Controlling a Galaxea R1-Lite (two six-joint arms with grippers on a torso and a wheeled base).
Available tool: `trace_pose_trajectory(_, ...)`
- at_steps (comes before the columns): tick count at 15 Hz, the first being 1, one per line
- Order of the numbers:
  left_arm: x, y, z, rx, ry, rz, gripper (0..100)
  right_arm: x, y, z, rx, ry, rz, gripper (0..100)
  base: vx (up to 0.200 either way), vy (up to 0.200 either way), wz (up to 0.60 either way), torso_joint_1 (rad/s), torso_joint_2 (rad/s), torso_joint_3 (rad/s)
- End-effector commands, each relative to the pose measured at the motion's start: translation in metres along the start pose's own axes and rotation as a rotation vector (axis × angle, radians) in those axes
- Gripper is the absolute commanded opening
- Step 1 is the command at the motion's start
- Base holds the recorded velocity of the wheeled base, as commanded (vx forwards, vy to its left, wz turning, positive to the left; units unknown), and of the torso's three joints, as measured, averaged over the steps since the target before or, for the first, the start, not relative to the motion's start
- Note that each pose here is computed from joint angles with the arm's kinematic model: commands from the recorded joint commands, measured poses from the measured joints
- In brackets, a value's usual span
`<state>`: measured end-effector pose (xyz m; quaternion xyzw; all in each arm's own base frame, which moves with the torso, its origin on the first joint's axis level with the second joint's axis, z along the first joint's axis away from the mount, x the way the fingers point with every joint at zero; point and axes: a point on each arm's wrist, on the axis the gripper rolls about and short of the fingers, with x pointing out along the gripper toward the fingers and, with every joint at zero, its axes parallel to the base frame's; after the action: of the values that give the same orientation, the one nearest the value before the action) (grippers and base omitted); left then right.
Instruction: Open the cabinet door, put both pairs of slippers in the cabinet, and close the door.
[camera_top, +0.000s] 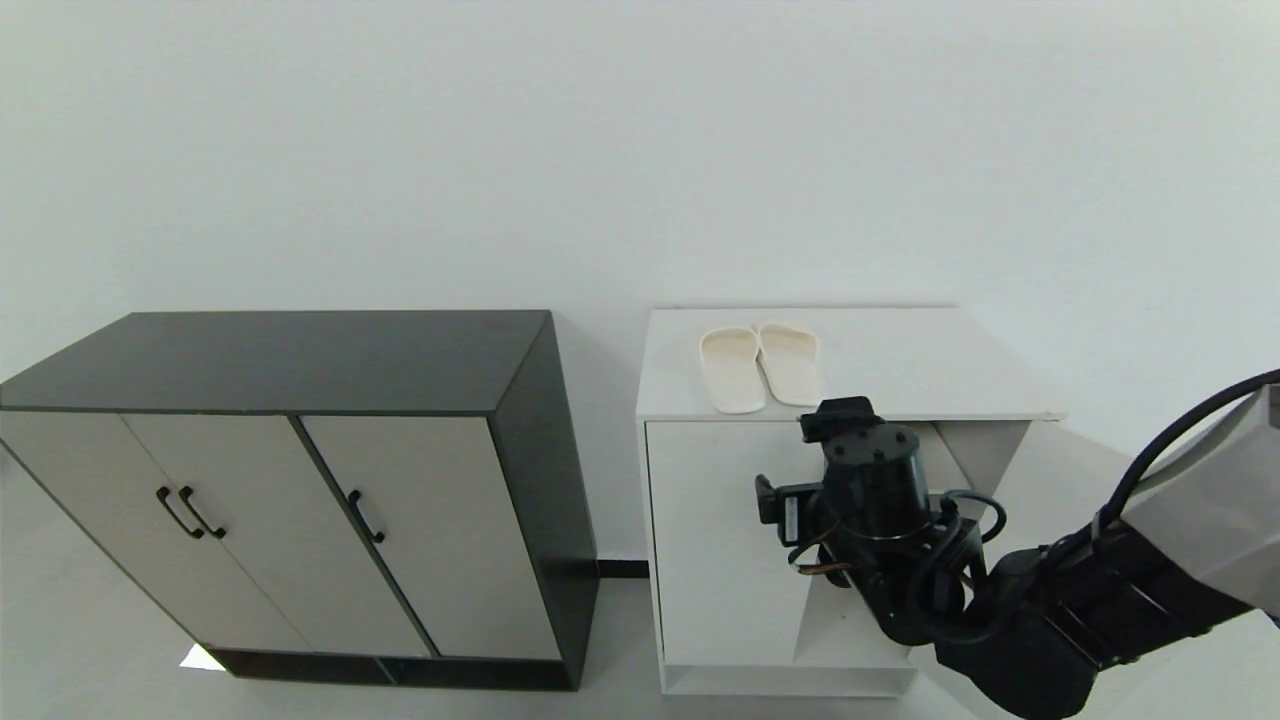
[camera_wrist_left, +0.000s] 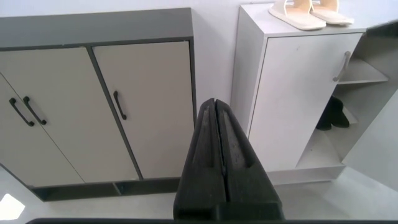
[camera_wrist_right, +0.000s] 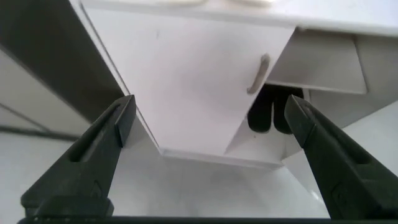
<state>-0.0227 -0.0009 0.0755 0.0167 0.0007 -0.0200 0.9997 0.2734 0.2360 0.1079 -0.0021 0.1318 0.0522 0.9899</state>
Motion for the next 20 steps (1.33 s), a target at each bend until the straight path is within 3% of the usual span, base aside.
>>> trace_pose_trajectory(1,0.000,0.000,0.000,-0.001,-0.001,0.000,0,-0.004,0.000,0.015,0.036,-0.039,0.002,100,0.000,0.000,0.00,0.000,0.00,0.000)
trace_pose_trajectory(3,0.000,0.000,0.000,-0.001,0.001,0.000,0,-0.002,0.000,0.014,0.035,-0.038,-0.002,100,0.000,0.000,0.00,0.000,0.00,0.000)
trace_pose_trajectory(14,0.000,0.000,0.000,-0.006,-0.001,0.000,0,0.021,-0.006,0.002,0.073,-0.084,-0.033,100,0.200,0.000,0.00,0.003,0.00,0.002)
trace_pose_trajectory(20,0.000,0.000,0.000,-0.006,-0.001,0.000,0,0.023,-0.013,0.009,0.072,-0.076,0.035,100,0.200,0.000,0.00,0.000,0.00,0.004)
